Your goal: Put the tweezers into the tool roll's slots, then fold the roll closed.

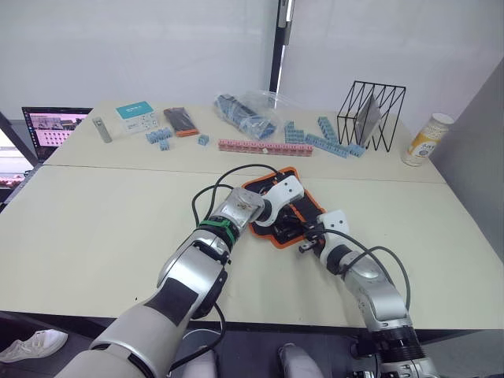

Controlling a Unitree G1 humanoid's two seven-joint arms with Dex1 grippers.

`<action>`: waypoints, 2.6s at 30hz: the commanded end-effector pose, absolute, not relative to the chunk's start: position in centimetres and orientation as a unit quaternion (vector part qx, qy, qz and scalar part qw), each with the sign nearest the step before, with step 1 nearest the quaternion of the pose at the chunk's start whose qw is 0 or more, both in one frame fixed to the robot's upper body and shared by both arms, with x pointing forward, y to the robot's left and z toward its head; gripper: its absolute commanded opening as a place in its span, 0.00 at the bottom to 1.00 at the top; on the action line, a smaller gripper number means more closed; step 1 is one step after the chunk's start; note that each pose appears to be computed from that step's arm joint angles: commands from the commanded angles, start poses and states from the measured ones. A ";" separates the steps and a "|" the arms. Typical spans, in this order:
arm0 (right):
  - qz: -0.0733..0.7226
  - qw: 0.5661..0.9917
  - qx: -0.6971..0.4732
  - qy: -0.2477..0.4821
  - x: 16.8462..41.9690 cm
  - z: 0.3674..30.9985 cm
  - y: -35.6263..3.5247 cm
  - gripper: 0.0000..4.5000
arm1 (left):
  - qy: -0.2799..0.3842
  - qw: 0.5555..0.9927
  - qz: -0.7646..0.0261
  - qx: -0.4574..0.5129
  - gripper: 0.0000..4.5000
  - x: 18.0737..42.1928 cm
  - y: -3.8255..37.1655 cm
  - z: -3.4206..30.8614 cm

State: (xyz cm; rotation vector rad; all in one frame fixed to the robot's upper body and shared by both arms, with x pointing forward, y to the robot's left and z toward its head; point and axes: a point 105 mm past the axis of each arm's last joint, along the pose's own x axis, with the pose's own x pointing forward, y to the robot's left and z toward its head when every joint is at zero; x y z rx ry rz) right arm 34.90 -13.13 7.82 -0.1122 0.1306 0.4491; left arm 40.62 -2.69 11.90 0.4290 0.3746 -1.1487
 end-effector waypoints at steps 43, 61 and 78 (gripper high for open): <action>0.388 0.890 -0.239 -0.018 34.9 11.6 -3.8 0.41 | 0.137 0.873 -0.434 0.176 1.00 34.6 20.5 12.3; 0.493 0.839 -0.231 -0.013 29.8 10.3 -5.1 0.00 | 0.094 0.754 -0.568 0.316 1.00 36.1 15.6 11.0; 0.478 0.851 -0.219 0.005 29.1 9.7 -5.9 0.00 | -0.005 0.682 -0.589 0.433 1.00 38.9 8.8 12.3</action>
